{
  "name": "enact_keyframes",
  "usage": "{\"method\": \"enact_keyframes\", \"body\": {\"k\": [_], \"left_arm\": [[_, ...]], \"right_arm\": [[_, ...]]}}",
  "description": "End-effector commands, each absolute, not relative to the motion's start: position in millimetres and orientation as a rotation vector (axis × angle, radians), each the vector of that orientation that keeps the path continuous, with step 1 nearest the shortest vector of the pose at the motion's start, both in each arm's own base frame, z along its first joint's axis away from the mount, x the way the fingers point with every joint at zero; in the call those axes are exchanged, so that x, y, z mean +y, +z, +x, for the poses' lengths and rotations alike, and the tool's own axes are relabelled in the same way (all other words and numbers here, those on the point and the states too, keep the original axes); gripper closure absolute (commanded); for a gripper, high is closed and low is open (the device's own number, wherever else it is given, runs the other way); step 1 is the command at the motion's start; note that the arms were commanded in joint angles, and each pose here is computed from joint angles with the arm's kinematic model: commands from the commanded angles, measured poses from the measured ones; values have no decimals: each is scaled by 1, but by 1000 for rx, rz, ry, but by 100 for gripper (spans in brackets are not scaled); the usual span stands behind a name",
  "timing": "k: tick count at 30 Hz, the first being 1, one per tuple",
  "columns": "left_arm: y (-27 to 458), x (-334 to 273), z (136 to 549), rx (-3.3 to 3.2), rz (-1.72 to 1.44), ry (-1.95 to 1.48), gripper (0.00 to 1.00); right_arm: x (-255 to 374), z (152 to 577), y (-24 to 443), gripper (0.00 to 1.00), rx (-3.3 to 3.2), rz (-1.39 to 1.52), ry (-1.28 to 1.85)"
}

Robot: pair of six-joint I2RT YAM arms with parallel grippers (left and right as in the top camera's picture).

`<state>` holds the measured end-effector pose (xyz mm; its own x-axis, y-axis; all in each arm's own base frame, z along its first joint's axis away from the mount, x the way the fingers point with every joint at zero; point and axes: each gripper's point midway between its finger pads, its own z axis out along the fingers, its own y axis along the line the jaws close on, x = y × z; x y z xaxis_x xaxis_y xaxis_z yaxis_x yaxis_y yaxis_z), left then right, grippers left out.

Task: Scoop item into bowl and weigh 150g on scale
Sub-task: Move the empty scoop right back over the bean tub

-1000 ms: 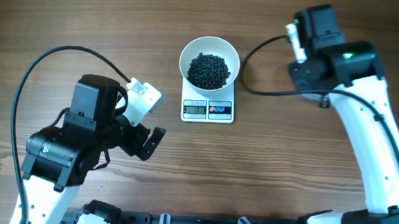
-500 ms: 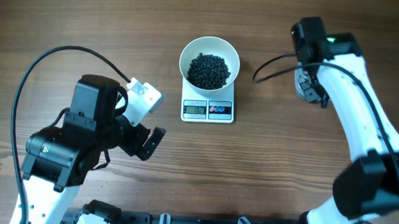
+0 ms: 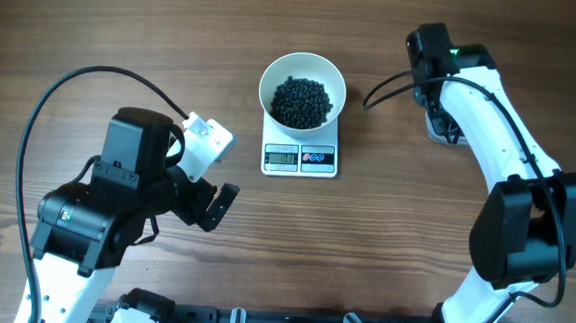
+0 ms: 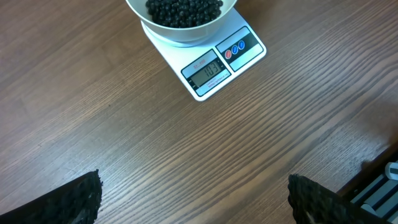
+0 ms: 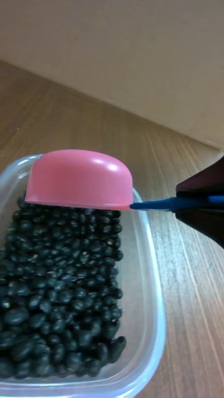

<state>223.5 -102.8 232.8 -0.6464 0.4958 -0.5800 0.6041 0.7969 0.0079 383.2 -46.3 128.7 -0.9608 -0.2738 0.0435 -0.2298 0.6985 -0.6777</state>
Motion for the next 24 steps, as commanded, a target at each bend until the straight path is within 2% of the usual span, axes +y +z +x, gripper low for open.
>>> {"method": "enact_keyframes", "body": {"k": [1, 7, 10, 24], "left_arm": [[240, -104, 225, 2377, 830, -256, 0], [240, -104, 225, 2378, 830, -256, 0], [240, -104, 225, 2377, 830, -256, 0], [240, -104, 225, 2378, 830, -256, 0]], "right_arm": [[-53, 387, 124, 96, 2826, -390, -1172], [-56, 387, 112, 96, 2858, -411, -1177], [-40, 384, 88, 96, 2955, -573, -1004], [-1, 401, 83, 96, 3002, -491, -482]]}}
